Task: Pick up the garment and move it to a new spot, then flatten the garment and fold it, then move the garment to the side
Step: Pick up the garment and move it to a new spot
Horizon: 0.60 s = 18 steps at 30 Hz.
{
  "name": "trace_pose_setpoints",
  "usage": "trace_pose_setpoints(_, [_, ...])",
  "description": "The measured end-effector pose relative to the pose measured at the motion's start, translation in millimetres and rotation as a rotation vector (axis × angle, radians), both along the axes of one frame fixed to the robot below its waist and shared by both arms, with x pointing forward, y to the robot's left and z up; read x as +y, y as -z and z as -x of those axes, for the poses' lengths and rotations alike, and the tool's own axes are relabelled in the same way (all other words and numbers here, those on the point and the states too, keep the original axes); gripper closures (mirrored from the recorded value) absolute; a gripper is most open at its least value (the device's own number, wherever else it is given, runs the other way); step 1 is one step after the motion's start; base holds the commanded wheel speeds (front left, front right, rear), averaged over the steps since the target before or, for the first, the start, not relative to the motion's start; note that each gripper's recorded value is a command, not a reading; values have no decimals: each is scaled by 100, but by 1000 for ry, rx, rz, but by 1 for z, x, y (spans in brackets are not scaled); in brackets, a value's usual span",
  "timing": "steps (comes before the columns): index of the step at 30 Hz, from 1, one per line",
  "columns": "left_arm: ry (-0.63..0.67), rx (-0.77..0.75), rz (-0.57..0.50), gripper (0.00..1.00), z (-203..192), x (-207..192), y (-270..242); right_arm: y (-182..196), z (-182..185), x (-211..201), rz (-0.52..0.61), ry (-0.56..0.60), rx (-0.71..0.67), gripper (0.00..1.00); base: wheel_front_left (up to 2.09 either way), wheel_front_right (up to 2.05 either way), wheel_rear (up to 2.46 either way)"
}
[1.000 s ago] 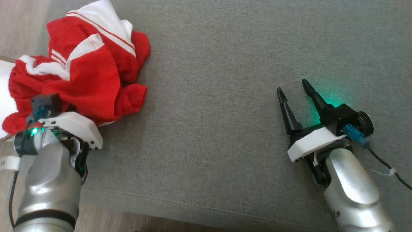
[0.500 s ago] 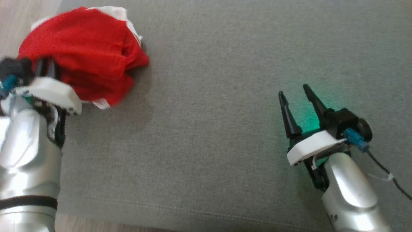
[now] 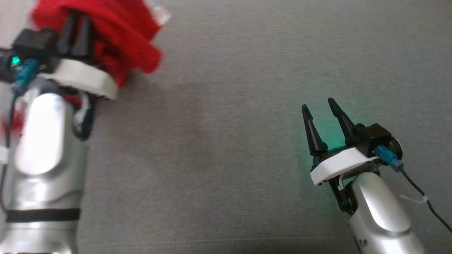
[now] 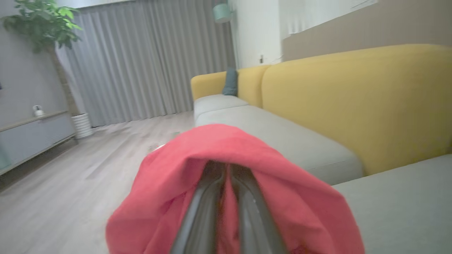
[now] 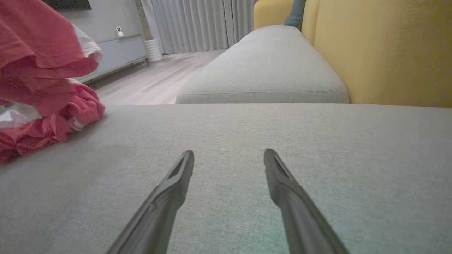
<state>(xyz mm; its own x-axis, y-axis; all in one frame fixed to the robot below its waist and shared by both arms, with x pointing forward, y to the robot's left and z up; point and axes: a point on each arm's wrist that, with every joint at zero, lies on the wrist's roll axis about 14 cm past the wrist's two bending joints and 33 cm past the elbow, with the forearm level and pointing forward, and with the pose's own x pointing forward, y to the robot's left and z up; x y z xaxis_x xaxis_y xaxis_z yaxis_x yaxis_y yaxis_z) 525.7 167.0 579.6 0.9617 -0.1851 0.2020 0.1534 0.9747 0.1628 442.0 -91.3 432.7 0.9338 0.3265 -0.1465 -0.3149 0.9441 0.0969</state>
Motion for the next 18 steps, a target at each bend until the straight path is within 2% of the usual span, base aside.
trace_pose_setpoints(9, [332, -60, 119, 100, -4, -147, -20, -12, 14, -49, -16, 137, -20, 0, 0, 0, 0])
trace_pose_setpoints(18, [609, 51, 177, 100, 16, -261, 13, -19, 30, -103, -6, 286, -28, 0, 0, 0, 0])
